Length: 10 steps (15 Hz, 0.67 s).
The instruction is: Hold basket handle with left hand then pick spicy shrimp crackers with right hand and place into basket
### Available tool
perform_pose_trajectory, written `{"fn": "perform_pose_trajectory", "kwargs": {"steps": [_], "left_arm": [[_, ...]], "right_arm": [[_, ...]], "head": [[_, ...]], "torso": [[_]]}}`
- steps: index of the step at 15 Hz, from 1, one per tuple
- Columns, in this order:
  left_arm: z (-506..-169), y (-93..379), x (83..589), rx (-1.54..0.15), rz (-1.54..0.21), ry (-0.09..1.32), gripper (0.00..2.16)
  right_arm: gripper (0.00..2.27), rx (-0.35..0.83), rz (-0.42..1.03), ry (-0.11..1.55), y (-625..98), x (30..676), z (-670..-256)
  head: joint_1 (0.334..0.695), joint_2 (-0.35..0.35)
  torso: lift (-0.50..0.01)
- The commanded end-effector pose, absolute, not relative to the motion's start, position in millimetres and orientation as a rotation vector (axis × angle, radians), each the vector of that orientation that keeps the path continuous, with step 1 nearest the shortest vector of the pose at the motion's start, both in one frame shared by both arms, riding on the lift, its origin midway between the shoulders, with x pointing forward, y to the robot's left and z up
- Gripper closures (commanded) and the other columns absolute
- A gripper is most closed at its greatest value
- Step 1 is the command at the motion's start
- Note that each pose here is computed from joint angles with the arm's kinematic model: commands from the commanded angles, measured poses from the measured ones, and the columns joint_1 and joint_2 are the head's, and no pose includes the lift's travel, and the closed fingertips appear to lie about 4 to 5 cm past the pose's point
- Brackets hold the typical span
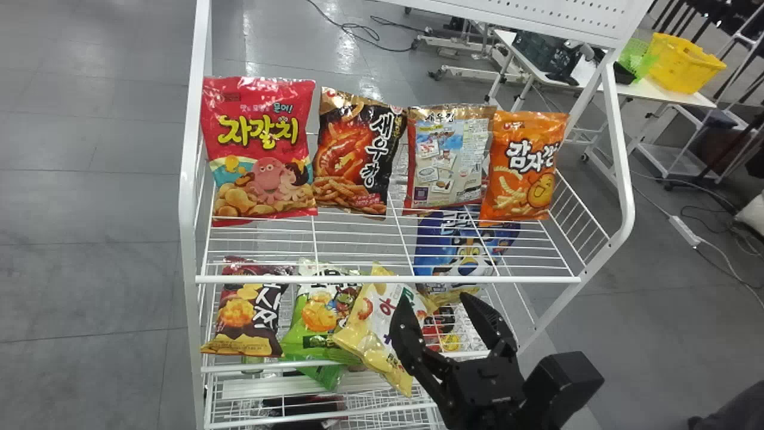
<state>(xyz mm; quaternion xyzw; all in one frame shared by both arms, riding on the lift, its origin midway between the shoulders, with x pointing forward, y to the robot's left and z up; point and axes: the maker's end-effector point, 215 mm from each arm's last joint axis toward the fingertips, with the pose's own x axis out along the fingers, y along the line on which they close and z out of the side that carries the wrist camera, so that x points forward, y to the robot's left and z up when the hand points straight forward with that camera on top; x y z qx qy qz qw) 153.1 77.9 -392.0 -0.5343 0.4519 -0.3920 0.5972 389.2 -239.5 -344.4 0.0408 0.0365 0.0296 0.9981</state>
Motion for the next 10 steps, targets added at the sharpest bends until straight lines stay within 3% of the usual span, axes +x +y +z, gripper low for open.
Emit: {"fn": "perform_pose_trajectory", "kwargs": {"steps": [1, 10], "left_arm": [[-391.8, 76.9, 153.3, -1.247, -0.909, 1.047, 1.89], [-391.1, 76.8, 153.3, -1.249, -0.911, 1.045, 1.89]], "right_arm": [[0.14, 0.082, 0.060, 0.069, -238.9, 388.9, -343.0], [0.14, 0.077, 0.062, 0.058, -237.8, 393.1, -338.4]], "head": [[0.695, -0.350], [0.695, -0.347]], "torso": [[-0.037], [-0.037]]}}
